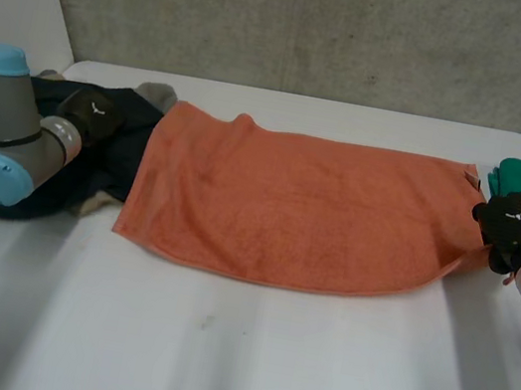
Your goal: Fold the laundry.
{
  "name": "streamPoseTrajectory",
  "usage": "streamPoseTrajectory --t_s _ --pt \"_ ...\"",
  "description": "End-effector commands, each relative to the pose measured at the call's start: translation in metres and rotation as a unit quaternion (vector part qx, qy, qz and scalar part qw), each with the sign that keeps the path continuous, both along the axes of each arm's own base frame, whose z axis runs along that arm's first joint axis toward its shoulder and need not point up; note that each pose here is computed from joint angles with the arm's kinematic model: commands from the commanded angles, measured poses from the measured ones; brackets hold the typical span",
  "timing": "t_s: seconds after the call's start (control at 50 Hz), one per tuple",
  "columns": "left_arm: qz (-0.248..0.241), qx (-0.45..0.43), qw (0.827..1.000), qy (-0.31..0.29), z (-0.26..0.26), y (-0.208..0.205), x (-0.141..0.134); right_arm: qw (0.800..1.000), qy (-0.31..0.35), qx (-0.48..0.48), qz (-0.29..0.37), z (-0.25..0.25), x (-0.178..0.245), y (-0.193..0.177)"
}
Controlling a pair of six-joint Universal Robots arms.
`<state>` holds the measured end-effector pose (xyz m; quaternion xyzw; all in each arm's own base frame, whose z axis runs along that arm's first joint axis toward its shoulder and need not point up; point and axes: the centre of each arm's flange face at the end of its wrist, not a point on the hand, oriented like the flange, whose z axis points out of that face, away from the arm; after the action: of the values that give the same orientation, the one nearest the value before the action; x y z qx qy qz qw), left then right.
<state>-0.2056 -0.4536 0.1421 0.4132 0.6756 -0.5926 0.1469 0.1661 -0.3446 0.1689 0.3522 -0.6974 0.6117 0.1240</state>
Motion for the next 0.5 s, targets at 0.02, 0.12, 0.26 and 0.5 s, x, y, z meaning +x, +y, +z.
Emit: streamPoseTrajectory --t_s 0.02,0.12,0.26,0.5 --pt "0.138 -0.097 0.986 0.012 0.023 -0.048 0.038 1.000 0.002 -0.006 0.000 -0.001 0.003 0.003" --pt "0.198 -0.150 0.969 -0.004 0.027 -0.074 0.064 1.000 0.004 -0.006 0.001 -0.001 0.008 0.006" --pt "0.195 -0.145 0.970 -0.001 0.029 -0.073 0.063 1.000 0.005 -0.008 0.007 0.000 0.015 0.009" --pt "0.097 -0.066 0.990 0.082 0.050 -0.020 0.027 0.999 0.003 -0.034 0.007 0.021 0.017 0.014"
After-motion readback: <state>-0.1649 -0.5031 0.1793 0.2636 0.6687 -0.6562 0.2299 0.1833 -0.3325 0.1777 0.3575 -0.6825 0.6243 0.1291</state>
